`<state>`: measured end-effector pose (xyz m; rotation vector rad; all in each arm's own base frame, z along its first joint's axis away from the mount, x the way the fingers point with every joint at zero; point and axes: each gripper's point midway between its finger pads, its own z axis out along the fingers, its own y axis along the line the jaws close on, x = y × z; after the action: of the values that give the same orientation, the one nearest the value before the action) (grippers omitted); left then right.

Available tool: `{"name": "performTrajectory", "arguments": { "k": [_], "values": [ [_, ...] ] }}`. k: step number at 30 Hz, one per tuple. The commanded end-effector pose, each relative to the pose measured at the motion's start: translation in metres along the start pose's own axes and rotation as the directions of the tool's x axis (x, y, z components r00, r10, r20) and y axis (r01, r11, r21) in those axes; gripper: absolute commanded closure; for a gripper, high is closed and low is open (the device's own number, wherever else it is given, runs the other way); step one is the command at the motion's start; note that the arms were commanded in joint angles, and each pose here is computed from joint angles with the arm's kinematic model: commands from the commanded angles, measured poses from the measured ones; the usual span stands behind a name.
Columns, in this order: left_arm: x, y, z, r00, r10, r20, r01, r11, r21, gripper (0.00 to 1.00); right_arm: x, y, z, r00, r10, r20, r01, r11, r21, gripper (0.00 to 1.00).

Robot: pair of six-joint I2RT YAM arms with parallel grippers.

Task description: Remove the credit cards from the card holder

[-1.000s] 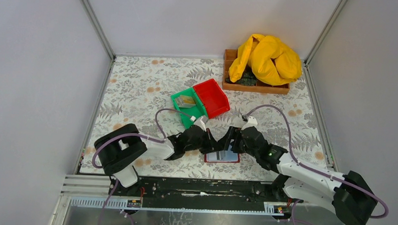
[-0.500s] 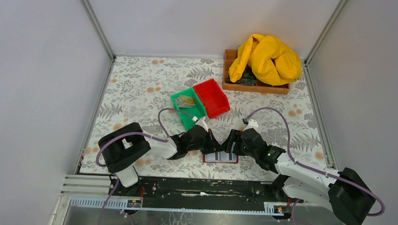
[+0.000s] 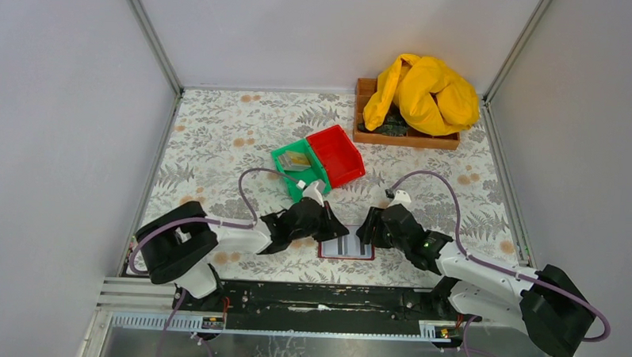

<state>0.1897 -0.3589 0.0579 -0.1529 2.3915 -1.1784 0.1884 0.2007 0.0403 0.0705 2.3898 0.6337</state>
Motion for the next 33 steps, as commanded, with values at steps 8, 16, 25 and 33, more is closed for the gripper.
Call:
{"name": "performTrajectory", "arguments": {
  "k": [8,16,25,33],
  "values": [
    [0.003,-0.006,-0.010,0.999,0.029,0.021,-0.031,0.994,0.104,0.63,-0.008,0.002,0.005,1.000,-0.016,0.015,0.016,1.000,0.016,0.95],
    [0.010,-0.005,-0.007,1.000,0.008,0.006,-0.008,0.990,0.144,0.59,0.006,-0.006,0.012,1.000,-0.007,-0.019,0.007,1.000,0.024,1.00],
    [0.013,-0.008,0.001,1.000,-0.002,-0.014,0.004,0.987,0.159,0.60,0.017,-0.012,0.013,0.999,0.016,-0.039,-0.015,1.000,0.022,1.00],
    [0.018,0.006,0.008,1.000,-0.015,-0.019,0.017,0.992,0.125,0.61,0.019,-0.014,0.013,0.999,0.020,-0.038,-0.019,1.000,0.021,1.00]
  ]
}}
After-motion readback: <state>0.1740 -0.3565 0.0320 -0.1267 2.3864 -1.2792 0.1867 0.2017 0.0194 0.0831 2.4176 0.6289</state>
